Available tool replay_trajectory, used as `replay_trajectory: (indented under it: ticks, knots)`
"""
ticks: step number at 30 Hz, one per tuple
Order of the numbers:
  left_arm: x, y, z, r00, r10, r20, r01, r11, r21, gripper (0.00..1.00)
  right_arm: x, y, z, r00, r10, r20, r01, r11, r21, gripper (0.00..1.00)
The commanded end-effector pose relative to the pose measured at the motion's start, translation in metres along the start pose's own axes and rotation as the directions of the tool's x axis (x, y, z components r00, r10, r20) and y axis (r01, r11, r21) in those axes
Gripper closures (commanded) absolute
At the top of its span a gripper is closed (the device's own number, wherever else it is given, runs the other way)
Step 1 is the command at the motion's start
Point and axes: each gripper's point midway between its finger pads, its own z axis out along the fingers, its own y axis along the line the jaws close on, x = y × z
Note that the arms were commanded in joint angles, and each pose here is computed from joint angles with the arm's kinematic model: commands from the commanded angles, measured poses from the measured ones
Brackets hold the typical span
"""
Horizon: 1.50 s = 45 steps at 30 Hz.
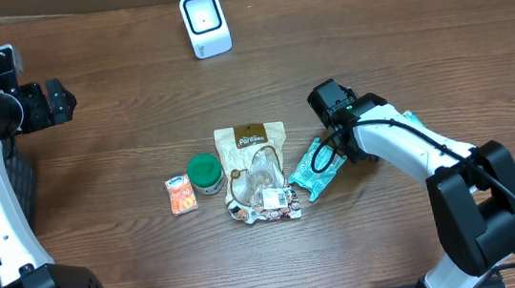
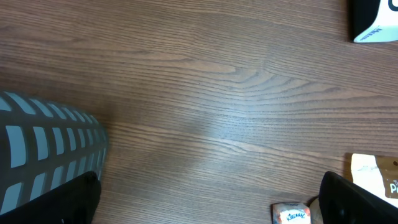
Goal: Scan the item barcode
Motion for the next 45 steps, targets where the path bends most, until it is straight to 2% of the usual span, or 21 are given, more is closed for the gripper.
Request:
replay_trajectory:
  ticks: [1, 5, 12, 17, 24, 29, 32, 35, 37, 39, 45]
  knots:
    - [-0.004, 0.002, -0.003, 1.0, -0.017, 0.014, 0.017, 1.0, 0.005, 0.01, 0.001, 0.0, 0.005, 0.999, 0.05, -0.008, -0.05, 0.998, -0.03, 0.61]
    - [-0.004, 0.002, -0.003, 1.0, -0.017, 0.014, 0.017, 1.0, 0.005, 0.01, 0.005, -0.015, 0.017, 0.993, 0.111, -0.034, -0.113, 0.993, -0.04, 0.61]
    - [-0.004, 0.002, -0.003, 1.0, -0.017, 0.014, 0.017, 1.0, 0.005, 0.0, 0.014, -0.022, 0.035, 0.978, 0.188, -0.087, -0.2, 0.965, -0.167, 0.62]
    - [-0.004, 0.002, -0.003, 1.0, -0.017, 0.014, 0.017, 1.0, 0.005, 0.0, 0.019, -0.034, 0.042, 0.985, 0.15, -0.091, -0.164, 0.971, -0.176, 0.62]
    - [-0.004, 0.002, -0.003, 1.0, -0.017, 0.014, 0.017, 1.0, 0.005, 0.0, 0.018, -0.044, 0.056, 0.982, 0.177, -0.065, -0.186, 0.966, -0.179, 0.62]
    - [-0.004, 0.002, -0.003, 1.0, -0.017, 0.014, 0.017, 1.0, 0.005, 0.0, 0.032, -0.041, 0.074, 0.986, 0.15, -0.065, -0.16, 0.971, -0.178, 0.63]
    - [-0.004, 0.002, -0.003, 1.0, -0.017, 0.014, 0.017, 1.0, 0.005, 0.0, 0.036, -0.031, 0.076, 0.986, 0.15, -0.067, -0.161, 0.962, -0.218, 0.72]
    - [-0.004, 0.002, -0.003, 1.0, -0.017, 0.014, 0.017, 1.0, 0.005, 0.0, 0.03, -0.013, 0.07, 0.986, 0.155, -0.052, -0.164, 0.933, -0.321, 0.88]
    - [-0.004, 0.002, -0.003, 1.0, -0.017, 0.014, 0.017, 1.0, 0.005, 0.0, 0.026, 0.003, 0.064, 0.987, 0.157, -0.04, -0.159, 0.897, -0.412, 0.95]
    - [-0.004, 0.002, -0.003, 1.0, -0.017, 0.014, 0.017, 1.0, 0.005, 0.01, 0.023, 0.013, 0.059, 0.983, 0.179, -0.042, -0.177, 0.865, -0.47, 0.96]
    - [-0.004, 0.002, -0.003, 1.0, -0.017, 0.014, 0.017, 1.0, 0.005, 0.0, 0.022, 0.02, 0.052, 0.927, 0.343, -0.154, -0.373, 0.783, -0.498, 0.96]
